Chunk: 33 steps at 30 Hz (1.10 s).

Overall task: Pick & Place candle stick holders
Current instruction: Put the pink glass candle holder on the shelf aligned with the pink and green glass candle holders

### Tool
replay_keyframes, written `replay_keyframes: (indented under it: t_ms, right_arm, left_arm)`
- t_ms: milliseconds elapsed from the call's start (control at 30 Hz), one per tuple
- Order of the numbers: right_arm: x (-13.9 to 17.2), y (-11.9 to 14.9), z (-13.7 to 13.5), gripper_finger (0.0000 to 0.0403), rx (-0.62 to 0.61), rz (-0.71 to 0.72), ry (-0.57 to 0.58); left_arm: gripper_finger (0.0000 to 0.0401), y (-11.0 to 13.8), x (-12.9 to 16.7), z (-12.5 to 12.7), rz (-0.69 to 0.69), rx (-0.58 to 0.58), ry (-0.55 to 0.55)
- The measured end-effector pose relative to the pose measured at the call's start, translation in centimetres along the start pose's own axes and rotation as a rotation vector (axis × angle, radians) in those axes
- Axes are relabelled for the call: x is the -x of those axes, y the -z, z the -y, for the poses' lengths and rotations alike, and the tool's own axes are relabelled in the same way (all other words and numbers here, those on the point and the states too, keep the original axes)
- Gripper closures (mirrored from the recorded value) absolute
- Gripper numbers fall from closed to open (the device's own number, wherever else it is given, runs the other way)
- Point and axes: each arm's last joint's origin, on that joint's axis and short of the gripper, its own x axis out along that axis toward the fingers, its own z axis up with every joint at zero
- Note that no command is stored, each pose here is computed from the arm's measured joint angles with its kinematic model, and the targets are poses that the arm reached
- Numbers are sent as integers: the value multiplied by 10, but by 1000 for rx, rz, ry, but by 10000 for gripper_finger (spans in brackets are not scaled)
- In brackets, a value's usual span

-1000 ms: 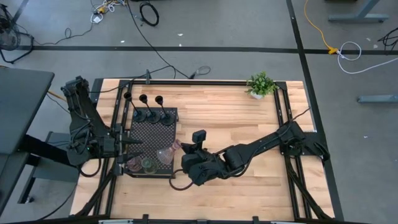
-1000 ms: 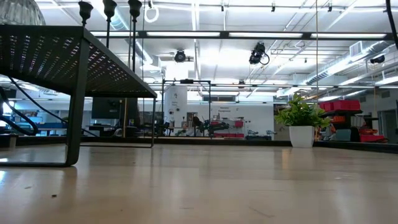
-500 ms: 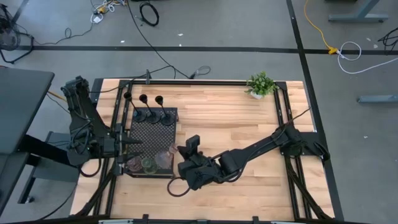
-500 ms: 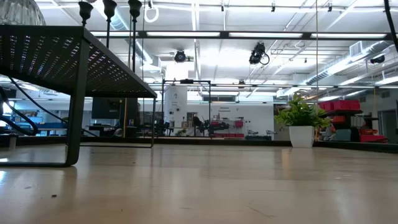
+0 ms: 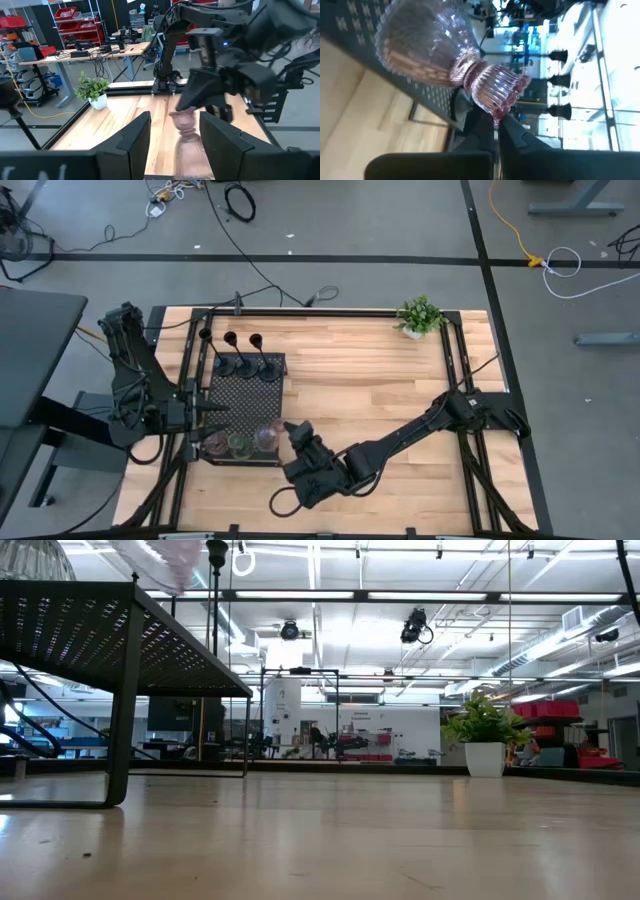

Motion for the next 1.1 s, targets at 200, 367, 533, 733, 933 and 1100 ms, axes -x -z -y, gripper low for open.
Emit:
replay_keyframes:
  t_ms: [200,367,533,733,933,1100]
  right_arm:
    - [-2,-7,-7,403,124,-8,35]
    - [-3,-10,-3,403,178,11,45]
    - [-3,-11,-3,403,212,53,20]
    - [-3,-11,-4,403,221,75,4]
    - [-10,-14,-19,403,275,74,-18]
    - [-16,-14,-22,403,293,56,-18]
  left_arm:
    - [229,1,0,0,-3,-8,-1]
    - [229,1,0,0,-3,-8,-1]
    - [229,1,0,0,-4,-11,-2]
    - [229,1,0,0,-5,-16,-2]
    - [229,1,0,0,-5,-17,-2]
    - [229,2,0,0,-7,-23,-2]
